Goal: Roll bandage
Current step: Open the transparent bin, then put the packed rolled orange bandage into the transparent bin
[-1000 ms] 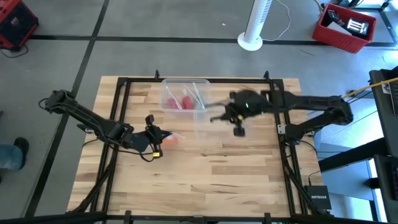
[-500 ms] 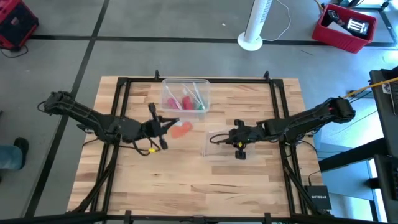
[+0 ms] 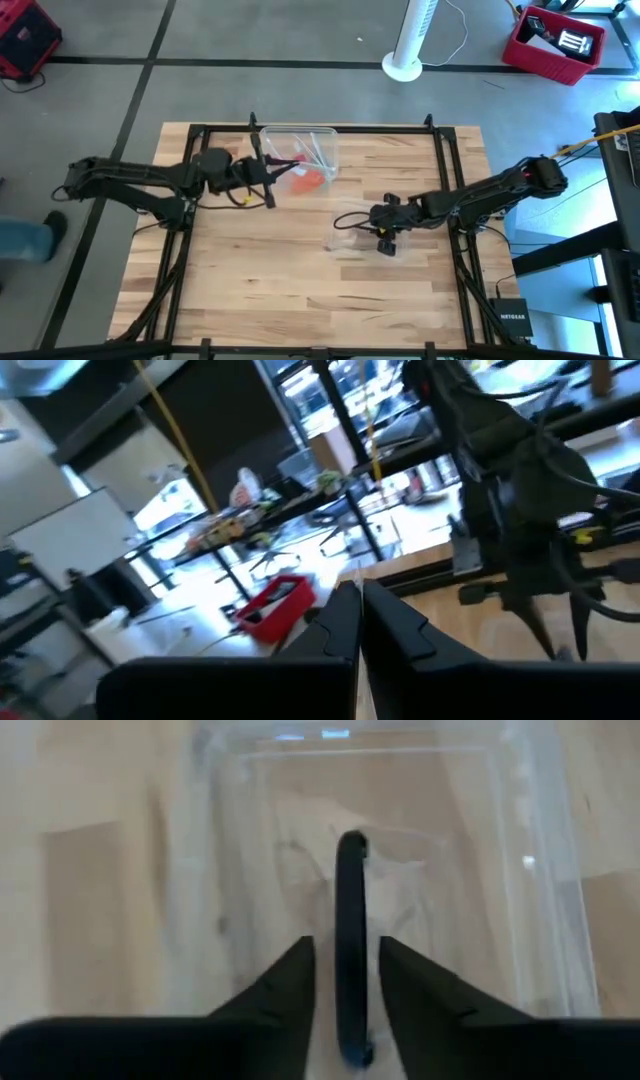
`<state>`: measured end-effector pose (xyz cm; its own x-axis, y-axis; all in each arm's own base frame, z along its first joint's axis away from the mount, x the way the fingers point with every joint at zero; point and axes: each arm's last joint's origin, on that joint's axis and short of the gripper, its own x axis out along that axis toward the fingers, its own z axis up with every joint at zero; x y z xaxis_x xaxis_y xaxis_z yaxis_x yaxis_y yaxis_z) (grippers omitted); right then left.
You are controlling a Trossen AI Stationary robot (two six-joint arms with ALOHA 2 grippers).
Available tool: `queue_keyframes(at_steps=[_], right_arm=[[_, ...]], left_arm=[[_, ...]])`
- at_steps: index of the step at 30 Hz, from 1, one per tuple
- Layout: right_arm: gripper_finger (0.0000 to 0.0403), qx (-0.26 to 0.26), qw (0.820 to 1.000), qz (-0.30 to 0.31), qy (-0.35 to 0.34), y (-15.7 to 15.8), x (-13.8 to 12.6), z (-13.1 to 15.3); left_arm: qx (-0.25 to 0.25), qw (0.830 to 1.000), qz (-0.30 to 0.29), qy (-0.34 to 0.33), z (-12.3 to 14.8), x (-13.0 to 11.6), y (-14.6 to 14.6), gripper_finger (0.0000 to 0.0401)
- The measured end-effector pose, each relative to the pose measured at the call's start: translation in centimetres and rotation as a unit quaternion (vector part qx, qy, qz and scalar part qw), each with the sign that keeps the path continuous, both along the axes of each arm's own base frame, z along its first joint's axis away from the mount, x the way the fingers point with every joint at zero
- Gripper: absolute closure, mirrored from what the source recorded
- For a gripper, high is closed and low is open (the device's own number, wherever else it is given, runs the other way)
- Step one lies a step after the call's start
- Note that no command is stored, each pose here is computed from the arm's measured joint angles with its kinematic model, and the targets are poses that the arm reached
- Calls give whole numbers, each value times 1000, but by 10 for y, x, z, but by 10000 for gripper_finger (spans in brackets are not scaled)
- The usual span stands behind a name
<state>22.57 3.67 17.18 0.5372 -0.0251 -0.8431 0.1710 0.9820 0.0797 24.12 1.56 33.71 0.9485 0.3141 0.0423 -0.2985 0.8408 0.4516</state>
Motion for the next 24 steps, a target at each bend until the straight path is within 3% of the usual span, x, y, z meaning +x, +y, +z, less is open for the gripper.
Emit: queue_keyframes(at_steps=[5,7,11,14,16,19,24], right_arm=[[214,63,996,19,57,5,5,43],[194,56,996,42,54,6,9,66],[173,-61,994,72,-57,2,28,120],[171,-185,961,54,-199,-5,45,165],[171,-222,932,35,-285,-11,54,186],[171,-223,909,22,-352,-27,66,196],[171,-156,928,47,-335,-53,88,173]], left_arm=[[-20,999,-47,-6,0,-1,16,401],[-25,997,-66,-8,0,-1,20,401],[-38,994,-98,-5,-1,-2,25,401],[-47,994,-103,1,-2,-3,27,401],[-47,994,-103,2,-2,-3,27,401],[-47,993,-107,1,-2,-2,26,401],[-49,992,-116,1,-2,-2,26,401]])
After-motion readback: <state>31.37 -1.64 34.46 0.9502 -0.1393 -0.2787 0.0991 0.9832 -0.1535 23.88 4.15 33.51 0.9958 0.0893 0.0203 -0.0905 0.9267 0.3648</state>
